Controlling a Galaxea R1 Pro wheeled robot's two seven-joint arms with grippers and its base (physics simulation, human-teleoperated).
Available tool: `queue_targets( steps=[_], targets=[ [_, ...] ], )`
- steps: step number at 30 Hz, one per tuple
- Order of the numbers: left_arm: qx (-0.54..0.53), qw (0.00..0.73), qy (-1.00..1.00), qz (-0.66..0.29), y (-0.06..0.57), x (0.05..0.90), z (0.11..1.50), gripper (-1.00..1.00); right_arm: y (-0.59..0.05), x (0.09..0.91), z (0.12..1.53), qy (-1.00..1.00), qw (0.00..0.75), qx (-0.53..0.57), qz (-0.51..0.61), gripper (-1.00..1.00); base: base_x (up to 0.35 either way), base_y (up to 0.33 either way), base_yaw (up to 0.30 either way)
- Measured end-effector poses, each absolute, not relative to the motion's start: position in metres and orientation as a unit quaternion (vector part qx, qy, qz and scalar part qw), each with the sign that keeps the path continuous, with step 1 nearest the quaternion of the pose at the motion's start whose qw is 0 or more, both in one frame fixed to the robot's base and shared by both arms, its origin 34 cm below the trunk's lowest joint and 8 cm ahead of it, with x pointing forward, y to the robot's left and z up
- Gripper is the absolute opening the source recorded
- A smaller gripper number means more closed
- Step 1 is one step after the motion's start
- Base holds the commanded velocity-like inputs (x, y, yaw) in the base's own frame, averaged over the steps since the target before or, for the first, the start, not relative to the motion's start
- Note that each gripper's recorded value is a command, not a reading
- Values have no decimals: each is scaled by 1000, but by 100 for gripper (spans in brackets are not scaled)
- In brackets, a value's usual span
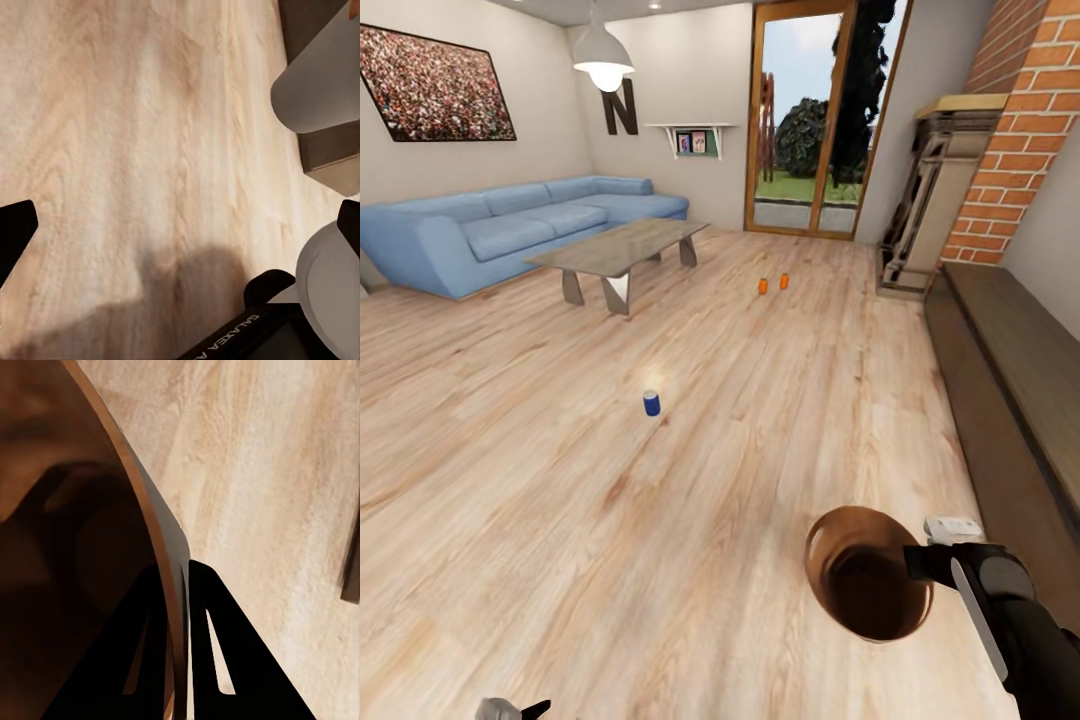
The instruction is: Put the three can of soda from the living room inside the tash can in the kitchen.
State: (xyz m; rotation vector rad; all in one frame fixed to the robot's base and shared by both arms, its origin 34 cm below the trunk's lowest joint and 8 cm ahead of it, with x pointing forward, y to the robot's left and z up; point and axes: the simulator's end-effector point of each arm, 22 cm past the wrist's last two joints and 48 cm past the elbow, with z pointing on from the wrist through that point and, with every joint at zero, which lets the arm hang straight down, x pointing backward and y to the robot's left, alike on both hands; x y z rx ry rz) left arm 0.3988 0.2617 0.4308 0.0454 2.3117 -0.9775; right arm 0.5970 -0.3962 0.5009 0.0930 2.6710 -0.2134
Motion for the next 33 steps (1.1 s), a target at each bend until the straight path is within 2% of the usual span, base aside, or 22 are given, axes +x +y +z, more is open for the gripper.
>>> queue_targets(
  steps=[33],
  targets=[
    [18,310,876,-369,263,399,431,100,-396,597,501,970,228,34,-77,-100,347,0,0]
  ],
)
